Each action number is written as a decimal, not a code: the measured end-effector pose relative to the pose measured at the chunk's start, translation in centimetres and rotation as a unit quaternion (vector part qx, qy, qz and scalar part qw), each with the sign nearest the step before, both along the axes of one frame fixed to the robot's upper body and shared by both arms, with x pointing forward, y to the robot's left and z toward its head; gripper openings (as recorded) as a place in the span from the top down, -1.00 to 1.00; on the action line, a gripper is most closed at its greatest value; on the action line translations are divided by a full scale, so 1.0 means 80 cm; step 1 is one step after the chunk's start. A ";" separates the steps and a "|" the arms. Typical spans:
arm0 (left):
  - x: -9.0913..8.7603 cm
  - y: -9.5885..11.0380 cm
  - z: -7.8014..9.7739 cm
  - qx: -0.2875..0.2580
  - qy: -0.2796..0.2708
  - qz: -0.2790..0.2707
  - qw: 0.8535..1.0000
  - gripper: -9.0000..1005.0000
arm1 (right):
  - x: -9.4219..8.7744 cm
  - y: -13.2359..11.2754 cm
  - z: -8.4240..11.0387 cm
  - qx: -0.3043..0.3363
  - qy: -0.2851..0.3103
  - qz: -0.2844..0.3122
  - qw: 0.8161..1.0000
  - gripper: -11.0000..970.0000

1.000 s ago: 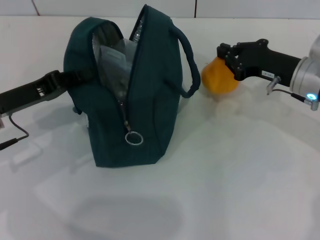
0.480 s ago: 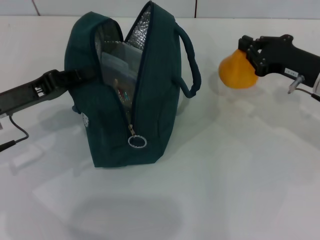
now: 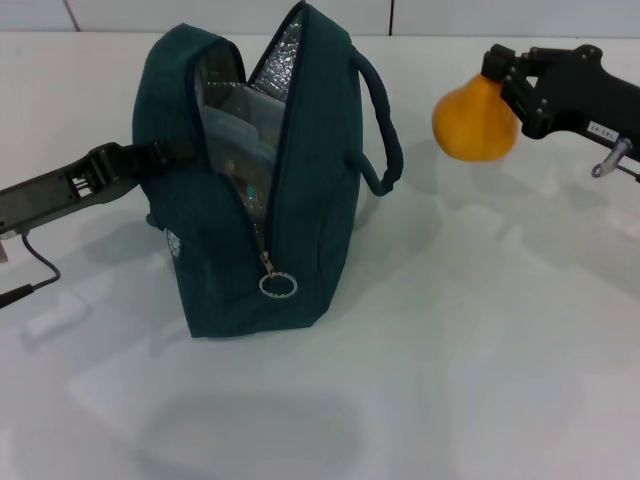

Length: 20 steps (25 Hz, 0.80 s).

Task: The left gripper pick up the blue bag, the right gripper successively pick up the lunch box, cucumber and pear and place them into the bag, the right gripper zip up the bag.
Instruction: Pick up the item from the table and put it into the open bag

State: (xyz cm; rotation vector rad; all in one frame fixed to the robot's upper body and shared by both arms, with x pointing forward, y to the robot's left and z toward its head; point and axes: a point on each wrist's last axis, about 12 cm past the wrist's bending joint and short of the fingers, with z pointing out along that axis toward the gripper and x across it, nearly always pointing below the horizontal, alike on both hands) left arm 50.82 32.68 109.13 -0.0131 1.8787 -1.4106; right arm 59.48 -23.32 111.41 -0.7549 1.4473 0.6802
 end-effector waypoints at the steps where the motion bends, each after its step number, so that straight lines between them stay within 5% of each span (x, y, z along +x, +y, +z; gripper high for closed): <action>1: 0.000 0.000 0.000 0.000 0.000 -0.001 1.000 0.90 | -0.002 0.001 0.004 0.005 -0.005 0.008 1.000 0.92; 14: -0.003 -0.001 -0.003 0.001 0.004 -0.001 1.000 0.90 | -0.008 0.023 0.063 0.054 -0.076 0.094 0.991 0.92; 20: -0.001 -0.003 -0.002 0.001 0.004 -0.004 1.000 0.90 | 0.000 0.062 0.100 0.071 -0.114 0.147 0.980 0.92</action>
